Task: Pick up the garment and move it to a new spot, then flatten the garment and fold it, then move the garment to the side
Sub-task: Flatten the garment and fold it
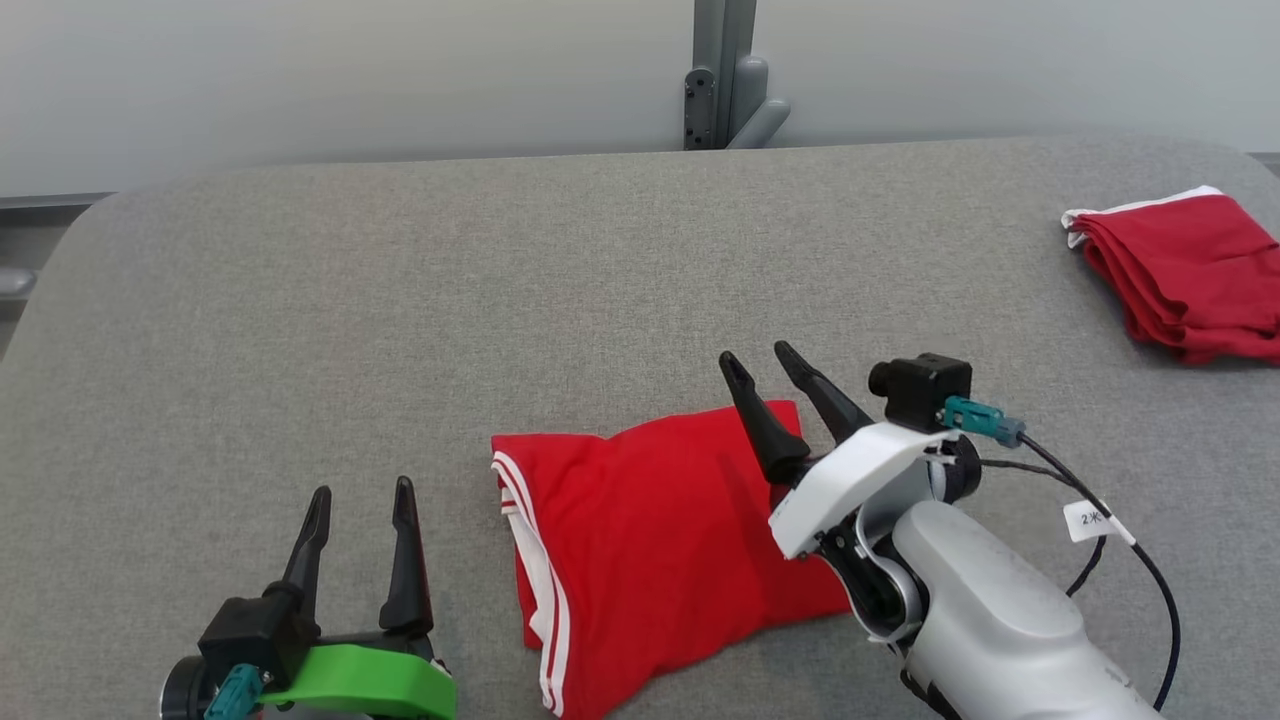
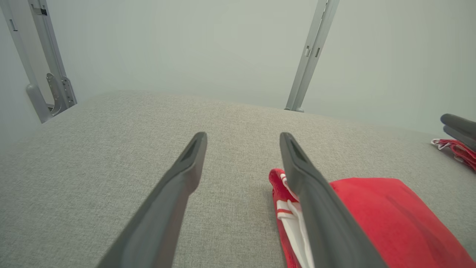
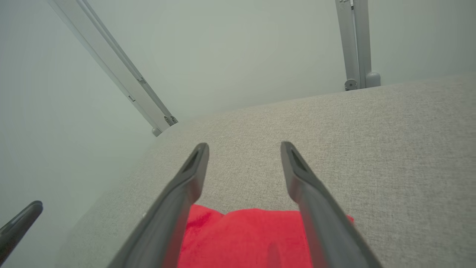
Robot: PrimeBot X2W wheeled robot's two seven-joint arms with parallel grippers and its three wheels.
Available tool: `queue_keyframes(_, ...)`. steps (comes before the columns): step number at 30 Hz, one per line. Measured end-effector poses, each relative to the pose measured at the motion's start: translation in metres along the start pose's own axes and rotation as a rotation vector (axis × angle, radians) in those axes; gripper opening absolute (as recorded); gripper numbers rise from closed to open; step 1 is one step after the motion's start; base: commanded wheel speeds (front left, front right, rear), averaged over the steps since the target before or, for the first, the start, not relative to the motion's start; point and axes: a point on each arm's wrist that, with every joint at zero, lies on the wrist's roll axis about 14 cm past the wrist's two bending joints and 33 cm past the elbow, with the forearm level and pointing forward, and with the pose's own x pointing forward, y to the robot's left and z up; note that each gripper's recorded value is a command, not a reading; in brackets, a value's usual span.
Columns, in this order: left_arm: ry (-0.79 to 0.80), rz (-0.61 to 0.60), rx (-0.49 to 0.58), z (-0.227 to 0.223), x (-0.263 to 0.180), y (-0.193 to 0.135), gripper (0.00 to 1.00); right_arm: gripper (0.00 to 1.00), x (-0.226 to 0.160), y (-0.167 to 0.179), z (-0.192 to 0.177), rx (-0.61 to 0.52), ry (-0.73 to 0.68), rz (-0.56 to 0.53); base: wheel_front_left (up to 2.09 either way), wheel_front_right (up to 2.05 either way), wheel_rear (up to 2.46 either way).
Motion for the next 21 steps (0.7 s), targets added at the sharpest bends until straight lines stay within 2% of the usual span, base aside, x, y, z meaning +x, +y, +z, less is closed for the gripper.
queue_keyframes(1,-0.001,0.0,-0.001,0.0,0.0,0.0,1.0,0.49,-0.002,0.001,-0.001,-0.01,-0.004,0.002,0.0,0.0,0.0)
queue_keyframes(3,-0.003,0.003,-0.001,0.001,-0.001,0.001,1.0,0.25,-0.005,0.004,-0.004,-0.03,-0.005,0.008,0.0,0.0,0.0)
queue_keyframes(4,-0.004,0.006,-0.001,0.001,-0.002,0.002,1.0,0.1,-0.006,0.006,-0.007,-0.042,0.0,0.013,0.0,0.0,0.0)
queue_keyframes(5,-0.005,0.009,0.0,0.002,-0.002,0.003,1.0,0.0,-0.008,0.008,-0.012,-0.052,0.009,0.02,0.0,0.0,0.0)
queue_keyframes(12,-0.01,0.046,0.002,0.004,-0.01,0.014,1.0,0.0,-0.012,0.031,-0.05,-0.089,0.103,0.088,0.0,0.0,0.0)
queue_keyframes(21,-0.014,0.132,0.009,0.006,-0.027,0.039,1.0,0.0,-0.001,0.064,-0.098,-0.172,0.256,0.228,0.0,0.0,0.0)
